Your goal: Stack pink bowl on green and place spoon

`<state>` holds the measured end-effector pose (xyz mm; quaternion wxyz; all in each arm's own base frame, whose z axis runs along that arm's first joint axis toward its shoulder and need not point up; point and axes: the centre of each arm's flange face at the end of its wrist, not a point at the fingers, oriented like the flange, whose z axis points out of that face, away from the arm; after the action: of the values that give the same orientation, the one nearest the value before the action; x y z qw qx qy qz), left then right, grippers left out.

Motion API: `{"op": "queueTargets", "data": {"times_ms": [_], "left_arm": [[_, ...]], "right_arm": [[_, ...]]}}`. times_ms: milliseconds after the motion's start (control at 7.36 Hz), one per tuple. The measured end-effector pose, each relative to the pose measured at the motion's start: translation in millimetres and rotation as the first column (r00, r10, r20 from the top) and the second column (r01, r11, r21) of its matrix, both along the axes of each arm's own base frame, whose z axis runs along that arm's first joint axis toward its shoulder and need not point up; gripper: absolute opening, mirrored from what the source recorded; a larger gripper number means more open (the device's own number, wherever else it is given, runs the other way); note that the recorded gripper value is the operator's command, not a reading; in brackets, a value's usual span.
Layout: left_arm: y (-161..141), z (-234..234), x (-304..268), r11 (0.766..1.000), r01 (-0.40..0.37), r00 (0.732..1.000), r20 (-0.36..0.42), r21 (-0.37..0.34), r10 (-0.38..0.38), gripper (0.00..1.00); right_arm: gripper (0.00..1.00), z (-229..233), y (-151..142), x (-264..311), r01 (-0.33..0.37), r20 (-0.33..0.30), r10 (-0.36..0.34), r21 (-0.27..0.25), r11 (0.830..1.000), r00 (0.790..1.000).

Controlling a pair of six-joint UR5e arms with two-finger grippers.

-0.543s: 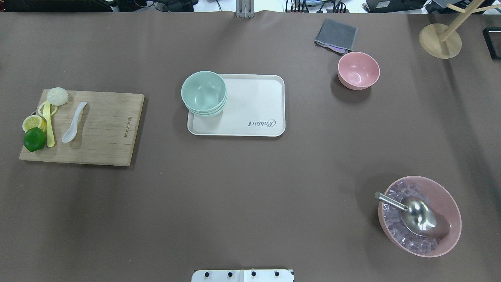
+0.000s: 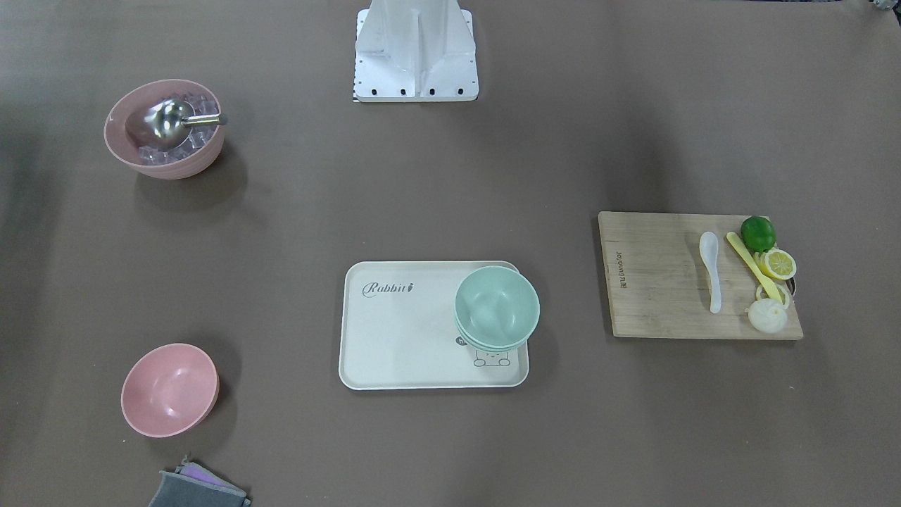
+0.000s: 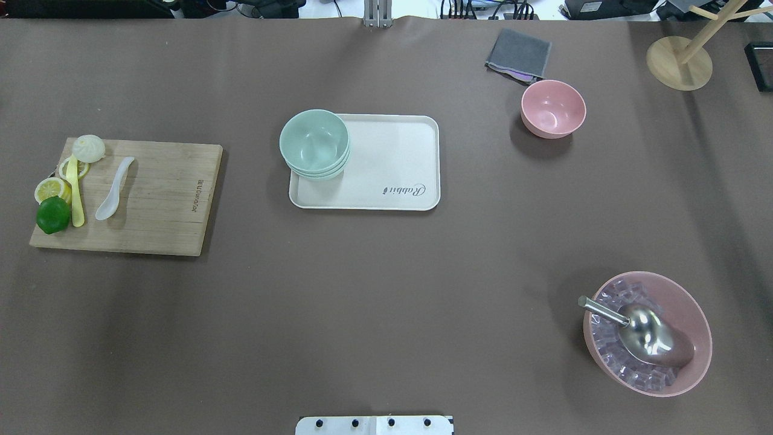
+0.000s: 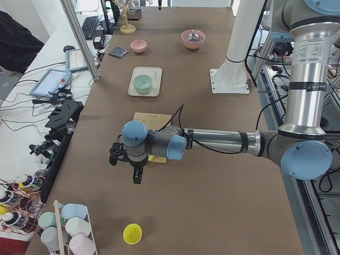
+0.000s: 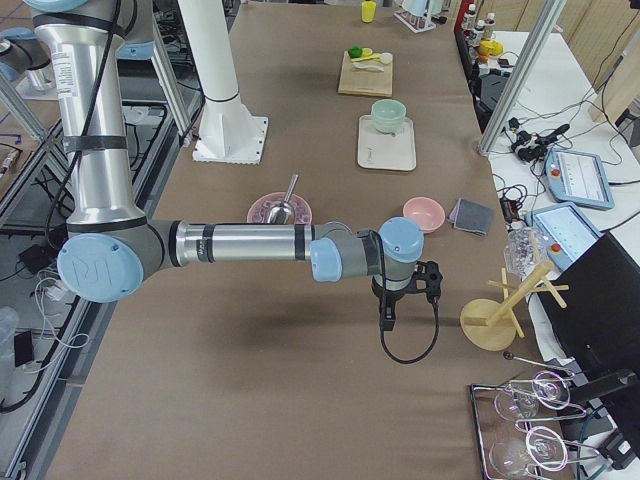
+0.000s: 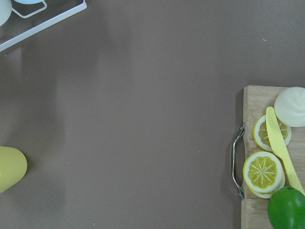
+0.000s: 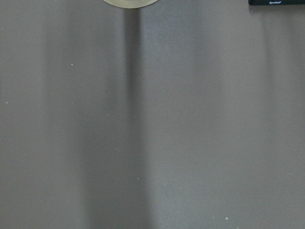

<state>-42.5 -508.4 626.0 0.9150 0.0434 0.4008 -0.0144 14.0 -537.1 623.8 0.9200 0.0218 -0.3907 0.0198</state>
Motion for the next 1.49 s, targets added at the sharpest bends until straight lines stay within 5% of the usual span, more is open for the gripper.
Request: {"op": "queueTargets", "data": {"times_ms": [1495], "left_arm": [[-4,5,-2,1.0,0.006,0.999,0.035,-0.006,-0.006,0.99]], "right_arm": [[1.0,-15,24,-2,0.01,0.054,-0.011,0.024,1.0,0.998]]}}
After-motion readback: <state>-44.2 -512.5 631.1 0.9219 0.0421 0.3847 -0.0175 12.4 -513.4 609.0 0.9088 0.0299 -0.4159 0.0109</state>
